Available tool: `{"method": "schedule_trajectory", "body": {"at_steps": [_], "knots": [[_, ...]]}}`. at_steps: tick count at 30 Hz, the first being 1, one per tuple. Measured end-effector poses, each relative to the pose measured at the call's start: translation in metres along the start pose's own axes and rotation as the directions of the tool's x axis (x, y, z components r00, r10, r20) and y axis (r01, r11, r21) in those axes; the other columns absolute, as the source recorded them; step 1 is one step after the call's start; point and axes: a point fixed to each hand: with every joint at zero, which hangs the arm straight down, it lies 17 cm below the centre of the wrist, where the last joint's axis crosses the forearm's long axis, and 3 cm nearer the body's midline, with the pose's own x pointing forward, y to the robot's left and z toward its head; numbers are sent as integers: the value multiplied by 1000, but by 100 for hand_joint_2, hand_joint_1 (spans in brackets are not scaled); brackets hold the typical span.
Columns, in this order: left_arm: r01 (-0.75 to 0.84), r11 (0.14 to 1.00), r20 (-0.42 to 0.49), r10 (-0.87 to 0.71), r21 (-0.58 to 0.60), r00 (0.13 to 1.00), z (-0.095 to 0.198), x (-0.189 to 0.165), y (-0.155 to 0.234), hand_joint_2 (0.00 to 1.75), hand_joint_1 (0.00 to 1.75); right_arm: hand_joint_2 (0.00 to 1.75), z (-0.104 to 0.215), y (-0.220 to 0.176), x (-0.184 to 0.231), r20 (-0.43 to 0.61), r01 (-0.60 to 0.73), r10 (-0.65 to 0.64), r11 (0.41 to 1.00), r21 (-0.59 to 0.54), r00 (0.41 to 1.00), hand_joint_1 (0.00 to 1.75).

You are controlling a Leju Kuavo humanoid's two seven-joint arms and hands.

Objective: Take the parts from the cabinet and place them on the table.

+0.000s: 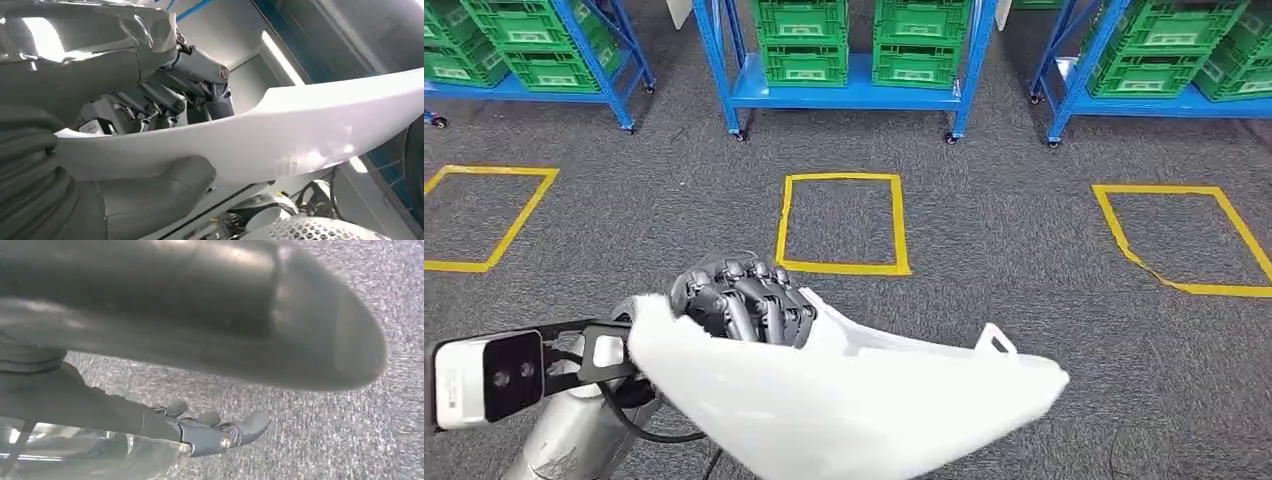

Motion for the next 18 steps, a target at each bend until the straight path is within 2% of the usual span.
{"method": "schedule_trajectory", "body": {"at_steps": [7,12,18], "knots": [[-12,1000,-13,12,-9,1000,1,-3,-3,175,154,0,-2,1,-1,-8,-29,29,1000,-1,1000,0],[-96,995,20,96,-9,995,-1,4,-3,175,154,0,-5,5,-1,-12,-42,42,999,5,999,0],[-125,991,4,125,-41,992,-5,0,-10,175,154,0,-5,9,-4,-21,-68,68,997,21,997,0]]}}
